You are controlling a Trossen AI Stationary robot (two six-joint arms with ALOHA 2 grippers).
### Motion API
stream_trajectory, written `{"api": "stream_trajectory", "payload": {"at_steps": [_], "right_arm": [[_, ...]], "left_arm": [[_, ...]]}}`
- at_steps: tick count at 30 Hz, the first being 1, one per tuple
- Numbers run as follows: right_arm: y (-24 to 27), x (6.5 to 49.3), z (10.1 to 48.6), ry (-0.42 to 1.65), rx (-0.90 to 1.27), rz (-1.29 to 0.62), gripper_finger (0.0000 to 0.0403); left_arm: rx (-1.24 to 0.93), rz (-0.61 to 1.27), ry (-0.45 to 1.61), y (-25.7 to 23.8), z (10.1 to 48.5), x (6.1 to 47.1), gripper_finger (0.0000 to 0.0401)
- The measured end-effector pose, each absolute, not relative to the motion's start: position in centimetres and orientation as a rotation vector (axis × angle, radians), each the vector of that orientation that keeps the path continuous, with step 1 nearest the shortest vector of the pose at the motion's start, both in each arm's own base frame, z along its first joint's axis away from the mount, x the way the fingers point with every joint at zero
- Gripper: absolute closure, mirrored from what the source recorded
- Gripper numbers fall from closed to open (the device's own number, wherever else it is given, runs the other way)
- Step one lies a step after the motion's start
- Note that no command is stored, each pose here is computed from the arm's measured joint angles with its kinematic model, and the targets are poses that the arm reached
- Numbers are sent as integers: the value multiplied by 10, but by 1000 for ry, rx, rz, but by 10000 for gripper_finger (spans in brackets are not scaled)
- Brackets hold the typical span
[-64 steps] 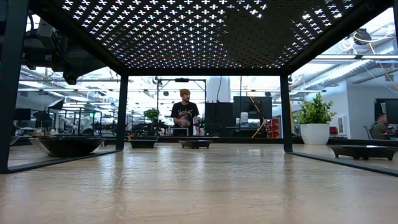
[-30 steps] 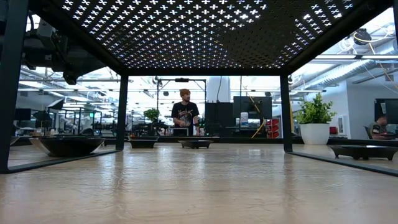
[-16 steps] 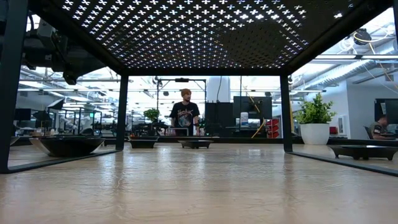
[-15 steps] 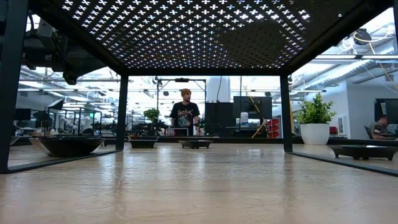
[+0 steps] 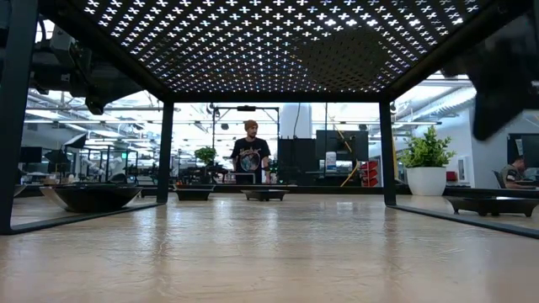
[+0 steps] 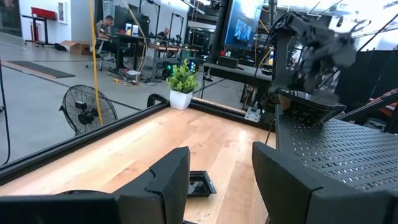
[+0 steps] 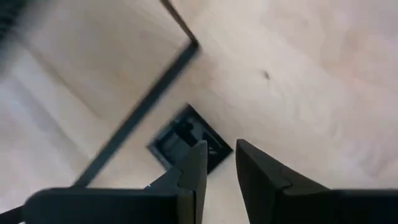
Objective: Pick & Place Mini shaped plates
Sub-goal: Put the black square plate on the shelf
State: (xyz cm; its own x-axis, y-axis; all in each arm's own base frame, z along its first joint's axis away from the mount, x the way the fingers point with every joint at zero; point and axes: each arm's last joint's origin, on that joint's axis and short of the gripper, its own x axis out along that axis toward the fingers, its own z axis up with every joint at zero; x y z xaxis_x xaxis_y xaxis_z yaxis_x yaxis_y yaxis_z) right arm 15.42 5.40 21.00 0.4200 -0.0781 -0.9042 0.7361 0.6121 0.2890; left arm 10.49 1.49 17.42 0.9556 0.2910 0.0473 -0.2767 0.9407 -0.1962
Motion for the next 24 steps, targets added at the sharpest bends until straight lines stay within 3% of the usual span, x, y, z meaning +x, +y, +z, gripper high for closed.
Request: {"api": "stream_trajectory", "payload": {"at_steps": [10,24], "right_arm": [[57,150,157,1007,926,-482,328],[56,147,140,985,995,-482,328]], "left_arm": [[-189,290,-76,15,174,105,224],[-189,290,-76,15,174,105,224]]}}
